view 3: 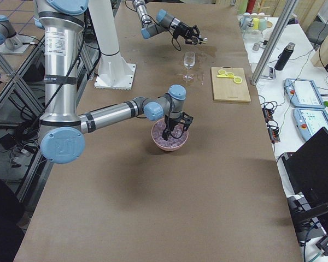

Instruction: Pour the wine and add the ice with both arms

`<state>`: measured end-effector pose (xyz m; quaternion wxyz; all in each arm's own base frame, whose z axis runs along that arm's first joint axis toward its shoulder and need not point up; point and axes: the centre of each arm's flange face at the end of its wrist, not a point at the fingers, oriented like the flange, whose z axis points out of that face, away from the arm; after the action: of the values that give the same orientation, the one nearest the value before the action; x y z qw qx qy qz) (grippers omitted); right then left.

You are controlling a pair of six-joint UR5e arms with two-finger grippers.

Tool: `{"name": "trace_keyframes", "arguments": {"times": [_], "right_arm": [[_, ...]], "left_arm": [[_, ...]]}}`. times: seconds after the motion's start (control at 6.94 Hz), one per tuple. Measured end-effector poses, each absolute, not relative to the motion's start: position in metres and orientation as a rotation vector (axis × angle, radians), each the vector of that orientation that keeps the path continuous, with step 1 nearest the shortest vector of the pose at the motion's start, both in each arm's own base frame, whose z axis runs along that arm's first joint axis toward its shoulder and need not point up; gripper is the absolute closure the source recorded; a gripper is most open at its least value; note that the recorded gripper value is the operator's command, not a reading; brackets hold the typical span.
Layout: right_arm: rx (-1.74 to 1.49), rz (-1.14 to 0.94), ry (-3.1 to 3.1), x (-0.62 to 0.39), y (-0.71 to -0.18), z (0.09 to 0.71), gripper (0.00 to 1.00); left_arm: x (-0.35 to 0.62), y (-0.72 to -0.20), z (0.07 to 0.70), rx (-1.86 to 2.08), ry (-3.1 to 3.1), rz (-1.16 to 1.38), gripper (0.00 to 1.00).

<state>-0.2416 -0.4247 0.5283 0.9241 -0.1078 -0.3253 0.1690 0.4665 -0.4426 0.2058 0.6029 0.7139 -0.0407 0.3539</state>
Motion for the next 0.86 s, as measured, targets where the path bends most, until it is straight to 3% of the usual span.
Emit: {"name": "trace_keyframes", "arguments": {"times": [0.29,0.43,0.86], "right_arm": [[-0.219,0.343,-0.669,-0.243,-0.426,0.534,0.8],[-0.215,0.339,-0.673,-0.245,-0.427,0.533,0.84],[-0.2,0.338,-0.689,-0.243,-0.43,0.524,0.84]], "left_arm": [[0.468,-0.443,0.205,1.639,-0.126,0.833,1.0],[0.469,-0.443,0.205,1.635,-0.144,0.845,1.0],[0.472,-0.442,0.202,1.618,-0.183,0.861,1.0]]}}
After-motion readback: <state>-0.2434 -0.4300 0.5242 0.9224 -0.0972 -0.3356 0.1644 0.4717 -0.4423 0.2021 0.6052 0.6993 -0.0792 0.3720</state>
